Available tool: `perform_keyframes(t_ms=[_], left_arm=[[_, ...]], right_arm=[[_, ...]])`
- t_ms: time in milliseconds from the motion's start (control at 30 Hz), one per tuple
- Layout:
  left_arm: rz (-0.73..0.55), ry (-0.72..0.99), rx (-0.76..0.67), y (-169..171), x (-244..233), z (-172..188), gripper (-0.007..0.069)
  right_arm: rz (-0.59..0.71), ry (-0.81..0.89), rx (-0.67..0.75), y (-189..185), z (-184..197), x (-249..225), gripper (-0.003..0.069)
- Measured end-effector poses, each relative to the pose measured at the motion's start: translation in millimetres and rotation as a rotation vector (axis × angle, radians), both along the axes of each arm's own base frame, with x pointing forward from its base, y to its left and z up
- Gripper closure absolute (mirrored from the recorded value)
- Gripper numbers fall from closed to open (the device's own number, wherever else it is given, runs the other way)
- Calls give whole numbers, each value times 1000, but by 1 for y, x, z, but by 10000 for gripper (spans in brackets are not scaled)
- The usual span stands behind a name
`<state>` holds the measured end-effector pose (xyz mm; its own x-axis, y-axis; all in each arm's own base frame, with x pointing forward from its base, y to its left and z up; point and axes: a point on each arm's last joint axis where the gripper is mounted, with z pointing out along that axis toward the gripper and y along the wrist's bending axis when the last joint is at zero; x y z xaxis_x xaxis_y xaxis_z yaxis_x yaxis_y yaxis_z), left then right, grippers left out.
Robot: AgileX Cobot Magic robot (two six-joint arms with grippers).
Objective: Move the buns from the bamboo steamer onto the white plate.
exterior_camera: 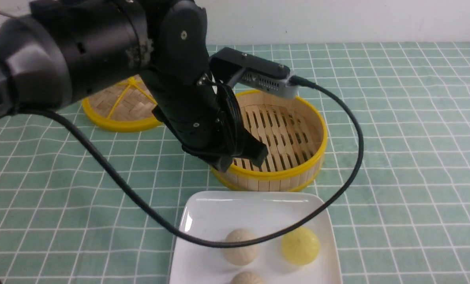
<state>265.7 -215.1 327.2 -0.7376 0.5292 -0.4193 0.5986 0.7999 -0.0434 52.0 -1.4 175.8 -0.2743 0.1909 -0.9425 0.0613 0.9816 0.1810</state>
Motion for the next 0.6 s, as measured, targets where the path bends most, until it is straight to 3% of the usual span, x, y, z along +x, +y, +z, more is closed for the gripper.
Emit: perform_keyframes(t_ms=[600], left_arm=[[19, -275, -139, 91, -105, 121, 617]], right_arm=[[-44, 20, 6, -2, -1, -1, 657]])
